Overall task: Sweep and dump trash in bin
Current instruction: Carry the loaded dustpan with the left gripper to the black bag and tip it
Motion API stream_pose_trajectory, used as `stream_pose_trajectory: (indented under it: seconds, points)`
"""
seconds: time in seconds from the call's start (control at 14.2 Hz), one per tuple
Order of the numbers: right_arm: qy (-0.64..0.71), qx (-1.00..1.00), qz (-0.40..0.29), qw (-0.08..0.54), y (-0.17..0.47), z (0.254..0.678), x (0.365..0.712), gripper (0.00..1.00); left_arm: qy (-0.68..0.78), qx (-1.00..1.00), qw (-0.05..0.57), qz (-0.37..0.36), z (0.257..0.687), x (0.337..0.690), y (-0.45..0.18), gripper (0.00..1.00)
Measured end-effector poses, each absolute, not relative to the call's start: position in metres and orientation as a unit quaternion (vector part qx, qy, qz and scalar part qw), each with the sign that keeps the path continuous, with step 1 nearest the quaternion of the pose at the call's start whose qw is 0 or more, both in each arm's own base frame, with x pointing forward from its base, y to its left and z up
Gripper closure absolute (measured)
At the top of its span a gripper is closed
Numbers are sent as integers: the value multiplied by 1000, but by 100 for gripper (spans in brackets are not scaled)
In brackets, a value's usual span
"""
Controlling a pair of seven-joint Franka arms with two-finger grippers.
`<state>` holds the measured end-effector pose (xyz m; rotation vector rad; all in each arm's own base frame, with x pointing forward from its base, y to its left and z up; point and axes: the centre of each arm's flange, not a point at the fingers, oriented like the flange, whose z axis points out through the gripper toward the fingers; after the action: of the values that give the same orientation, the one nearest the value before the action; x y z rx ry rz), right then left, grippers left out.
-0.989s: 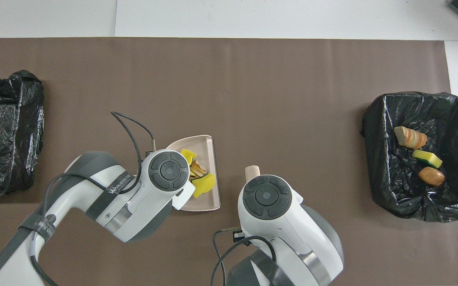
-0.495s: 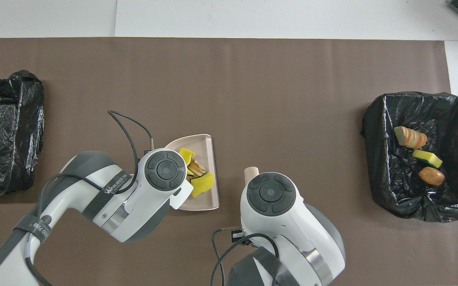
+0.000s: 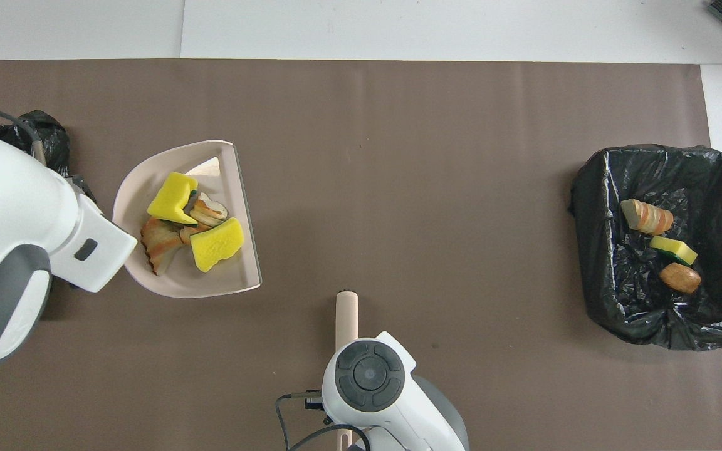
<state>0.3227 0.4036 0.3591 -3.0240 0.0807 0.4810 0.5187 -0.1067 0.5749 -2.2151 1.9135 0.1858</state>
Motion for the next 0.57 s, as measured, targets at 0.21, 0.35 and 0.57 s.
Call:
stream_pose_trajectory:
  seconds: [0.21,0.35,0.57]
  points:
    - [27,-986,165,30,399,348,318,74,652,-750,99,49,614,527,-54,69]
    - [23,-985,169,24,400,343,311,74,641,-760,102,33,640,529,-22,69]
    - [14,-985,171,20,401,337,303,74,625,-772,112,24,661,530,34,69]
